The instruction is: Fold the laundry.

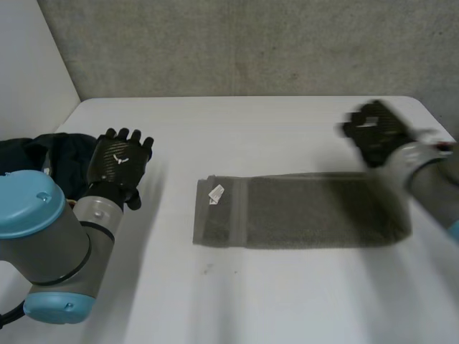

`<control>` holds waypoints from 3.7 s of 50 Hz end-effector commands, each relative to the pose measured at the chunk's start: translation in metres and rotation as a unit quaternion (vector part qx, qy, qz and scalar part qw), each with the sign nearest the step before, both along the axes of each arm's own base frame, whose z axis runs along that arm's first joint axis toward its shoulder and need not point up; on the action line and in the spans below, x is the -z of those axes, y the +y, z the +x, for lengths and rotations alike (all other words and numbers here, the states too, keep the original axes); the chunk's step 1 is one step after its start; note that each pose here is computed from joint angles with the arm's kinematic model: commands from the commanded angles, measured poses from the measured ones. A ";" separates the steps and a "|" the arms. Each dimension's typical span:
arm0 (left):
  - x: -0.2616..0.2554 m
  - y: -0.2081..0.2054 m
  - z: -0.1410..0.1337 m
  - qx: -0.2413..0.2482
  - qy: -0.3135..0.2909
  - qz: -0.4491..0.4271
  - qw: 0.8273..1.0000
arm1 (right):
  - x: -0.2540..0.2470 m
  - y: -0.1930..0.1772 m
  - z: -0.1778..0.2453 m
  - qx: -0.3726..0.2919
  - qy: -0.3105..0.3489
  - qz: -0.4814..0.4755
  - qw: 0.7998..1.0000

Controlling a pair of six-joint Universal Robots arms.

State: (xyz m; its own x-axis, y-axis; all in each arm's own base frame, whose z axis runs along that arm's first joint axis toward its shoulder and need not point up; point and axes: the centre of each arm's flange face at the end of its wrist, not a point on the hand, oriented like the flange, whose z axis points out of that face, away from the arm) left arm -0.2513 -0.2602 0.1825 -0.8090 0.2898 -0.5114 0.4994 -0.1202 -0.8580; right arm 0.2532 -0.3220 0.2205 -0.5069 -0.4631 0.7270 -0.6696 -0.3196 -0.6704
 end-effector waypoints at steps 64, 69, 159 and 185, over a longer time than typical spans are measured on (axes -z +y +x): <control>-0.023 0.011 -0.021 -0.024 0.027 -0.031 0.999 | 0.058 0.105 0.147 -0.178 -0.139 0.271 0.936; -0.031 0.007 -0.032 0.002 0.070 -0.030 0.997 | 0.031 0.069 0.117 -0.059 -0.201 0.255 0.944; -0.093 0.031 -0.077 0.248 0.165 0.116 0.947 | 0.116 0.095 0.060 0.092 -0.373 0.410 0.827; -0.089 0.028 -0.076 0.240 0.164 0.120 0.949 | 0.086 -0.045 0.021 0.121 -0.372 0.250 0.886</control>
